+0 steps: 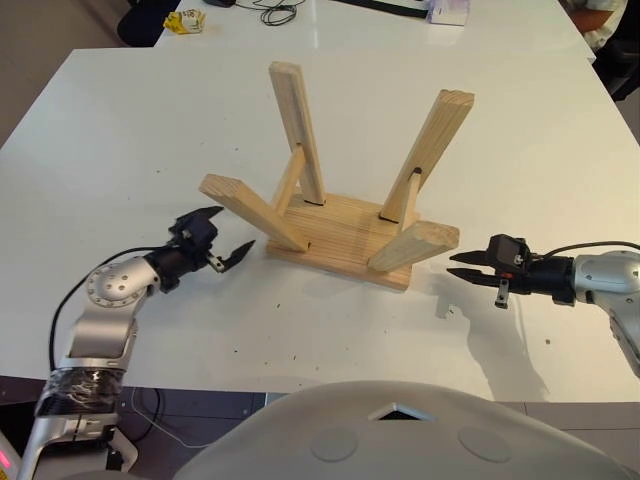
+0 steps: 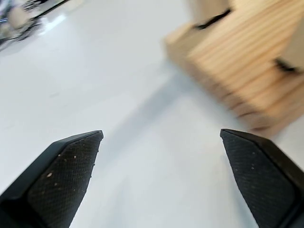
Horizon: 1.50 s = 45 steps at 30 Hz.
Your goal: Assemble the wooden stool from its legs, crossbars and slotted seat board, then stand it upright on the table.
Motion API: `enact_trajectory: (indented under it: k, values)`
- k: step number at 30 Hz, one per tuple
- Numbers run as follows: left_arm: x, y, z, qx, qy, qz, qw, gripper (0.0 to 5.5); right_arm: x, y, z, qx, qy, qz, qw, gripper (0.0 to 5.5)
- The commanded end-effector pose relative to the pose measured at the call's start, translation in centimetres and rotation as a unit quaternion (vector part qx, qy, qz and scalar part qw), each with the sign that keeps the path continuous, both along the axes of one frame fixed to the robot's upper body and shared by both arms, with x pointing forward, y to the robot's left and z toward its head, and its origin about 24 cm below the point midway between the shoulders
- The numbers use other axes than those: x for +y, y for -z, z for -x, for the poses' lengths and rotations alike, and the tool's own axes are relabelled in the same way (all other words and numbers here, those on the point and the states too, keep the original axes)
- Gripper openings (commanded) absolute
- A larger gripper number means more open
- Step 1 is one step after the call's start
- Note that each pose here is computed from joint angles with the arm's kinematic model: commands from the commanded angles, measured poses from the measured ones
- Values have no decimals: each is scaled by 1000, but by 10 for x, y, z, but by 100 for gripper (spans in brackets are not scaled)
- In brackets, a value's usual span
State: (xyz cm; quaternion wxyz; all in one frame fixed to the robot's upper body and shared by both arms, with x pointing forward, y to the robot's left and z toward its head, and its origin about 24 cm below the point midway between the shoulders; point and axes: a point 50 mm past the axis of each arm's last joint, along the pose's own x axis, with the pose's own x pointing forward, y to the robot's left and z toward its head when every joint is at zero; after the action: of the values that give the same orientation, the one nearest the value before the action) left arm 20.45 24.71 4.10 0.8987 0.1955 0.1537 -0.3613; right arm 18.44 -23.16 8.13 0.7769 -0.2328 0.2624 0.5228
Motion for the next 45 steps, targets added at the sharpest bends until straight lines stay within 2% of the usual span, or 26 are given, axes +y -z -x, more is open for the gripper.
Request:
enact_trajectory:
  k: [1, 6, 16, 20, 25, 27, 28, 32, 34, 36, 45]
  values:
    - [-8, 11, 12, 27, 23, 19, 999, 460, -2, -7, -3, 7, -24, 7, 1000, 99]
    - [-5, 16, 19, 43, 17, 19, 999, 460, -3, -8, -7, 9, -32, 9, 999, 99]
    - [-33, 15, 45, 84, 64, 56, 993, 460, -5, -2, -6, 1, -17, 17, 1000, 99]
    - [-22, 10, 45, 87, 27, 57, 994, 460, -7, -6, -6, -5, 5, 5, 1000, 99]
    - [-13, -5, 50, 93, -27, 86, 992, 459, -17, -11, 2, 16, 7, 14, 1000, 163]
    - [-20, -12, 59, 113, -44, 127, 984, 459, -22, -13, 3, 18, 13, 18, 1000, 199]
    - [-25, -15, 64, 122, -48, 145, 981, 459, -25, -14, 3, 19, 14, 20, 1000, 199]
    - [-57, -21, 78, 158, -64, 234, 957, 404, -28, -13, 1, 19, 12, 25, 999, 201]
    - [-73, -20, 80, 165, -67, 249, 952, 365, -23, -11, 1, 18, 5, 21, 1000, 201]
    - [-81, -16, 81, 171, -77, 250, 950, 365, -18, -9, 1, 18, -1, 17, 1000, 201]
    - [-71, -3, 81, 164, -90, 192, 963, 365, -6, 1, 9, 21, -8, 9, 1000, 201]
